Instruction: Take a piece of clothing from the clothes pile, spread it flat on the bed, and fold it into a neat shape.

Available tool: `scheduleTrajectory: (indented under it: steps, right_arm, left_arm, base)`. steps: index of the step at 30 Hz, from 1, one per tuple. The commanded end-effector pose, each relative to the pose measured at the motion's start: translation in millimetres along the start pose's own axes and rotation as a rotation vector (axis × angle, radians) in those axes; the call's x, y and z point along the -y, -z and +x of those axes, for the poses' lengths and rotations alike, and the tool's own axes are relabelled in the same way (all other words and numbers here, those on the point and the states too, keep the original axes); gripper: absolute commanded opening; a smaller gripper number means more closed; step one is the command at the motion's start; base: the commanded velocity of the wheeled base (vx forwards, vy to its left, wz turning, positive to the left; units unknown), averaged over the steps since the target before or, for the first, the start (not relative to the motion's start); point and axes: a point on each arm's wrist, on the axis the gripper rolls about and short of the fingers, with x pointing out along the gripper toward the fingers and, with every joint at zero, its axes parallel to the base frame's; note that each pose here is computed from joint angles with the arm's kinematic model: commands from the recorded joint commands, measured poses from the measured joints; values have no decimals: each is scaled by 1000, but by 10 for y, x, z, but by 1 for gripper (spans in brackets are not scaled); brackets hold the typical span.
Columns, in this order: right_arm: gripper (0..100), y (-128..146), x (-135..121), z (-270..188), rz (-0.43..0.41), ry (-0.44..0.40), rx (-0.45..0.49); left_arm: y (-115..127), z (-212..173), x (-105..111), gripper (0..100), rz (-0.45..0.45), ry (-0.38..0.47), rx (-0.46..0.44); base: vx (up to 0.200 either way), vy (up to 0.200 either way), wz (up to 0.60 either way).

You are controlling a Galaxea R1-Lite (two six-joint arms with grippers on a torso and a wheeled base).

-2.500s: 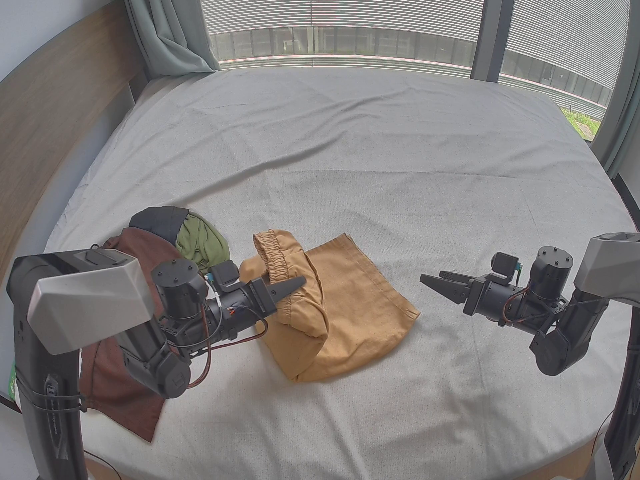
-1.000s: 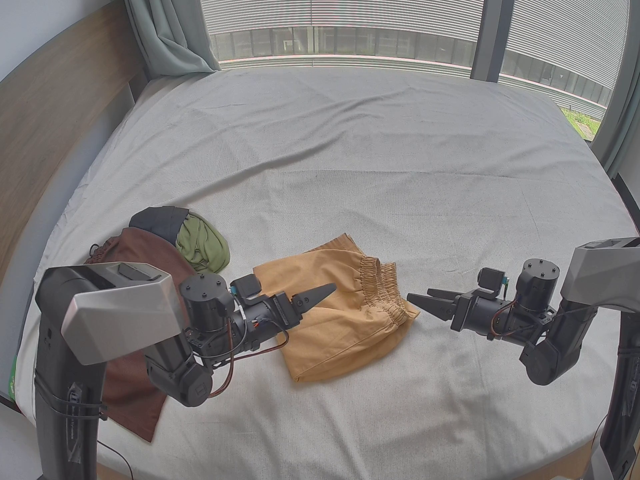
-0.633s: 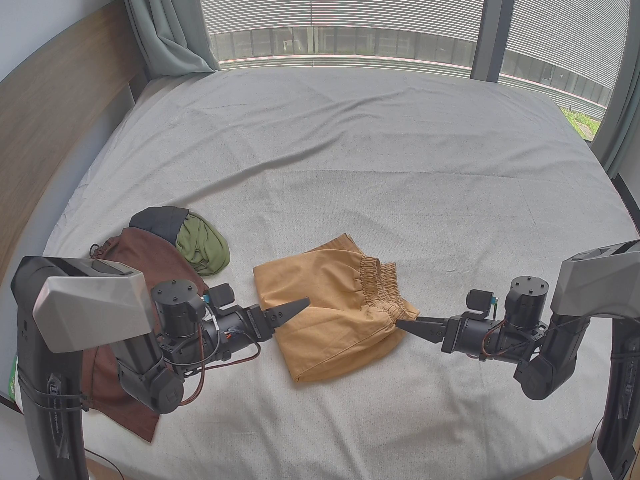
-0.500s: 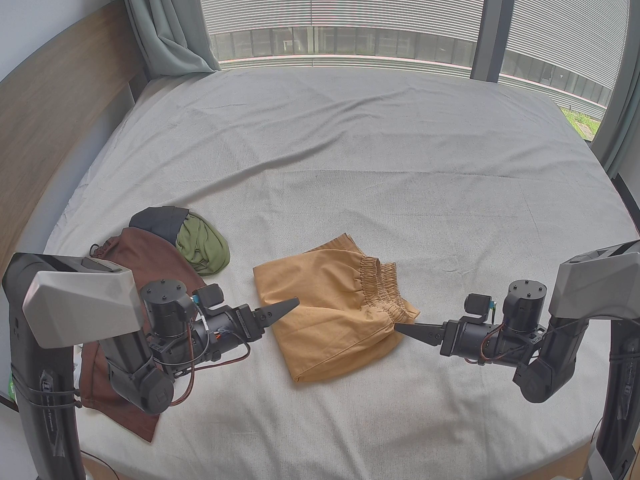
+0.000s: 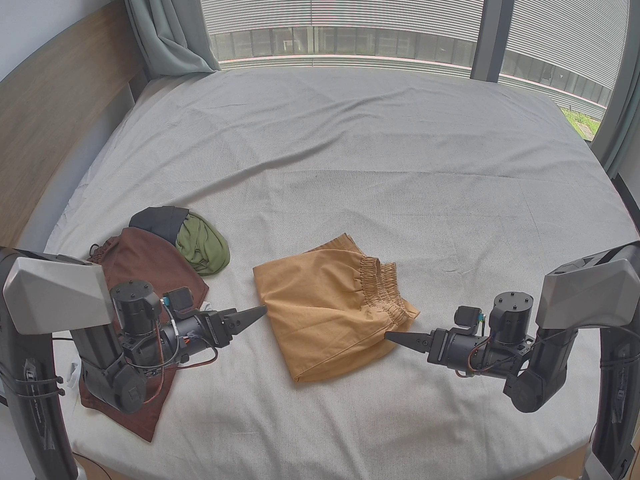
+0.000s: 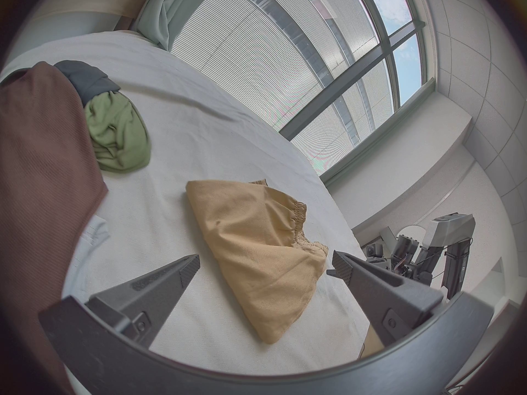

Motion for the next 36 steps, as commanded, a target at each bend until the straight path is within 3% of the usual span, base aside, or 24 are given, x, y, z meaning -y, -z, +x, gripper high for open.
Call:
scheduleTrajectory:
  steps: [1,8,16,24,31,32,36]
  right_arm:
    - [100,88,103,98,47,16,-22]
    - [100,149,321,314,67,66,5]
    - [100,144,367,642,76,9,28]
    - [100,132,251,929,106,-74,44]
    - [100,194,246,1067,119,-76,61]
    - [0,185,246,1076,118,-75,68]
    - [0,188,243,1079,124,-71,72]
  left_arm:
    - [-100,-78,-18,100,7,-4,29]
    - [-138,-87,21,100,10,7,40]
    - [-144,-128,-14,100,4,7,36]
    - [-141,-130,-13,100,3,9,33]
    - [-137,-129,-15,100,2,12,30]
    - [-129,-126,-21,100,1,11,27]
    - [-122,-123,-27,100,-1,10,25]
  base:
    - [0,0,0]
    - [0,0,0]
    - [0,0,0]
    - [0,0,0]
    - [0,0,0]
    - [0,0,0]
    - [0,0,0]
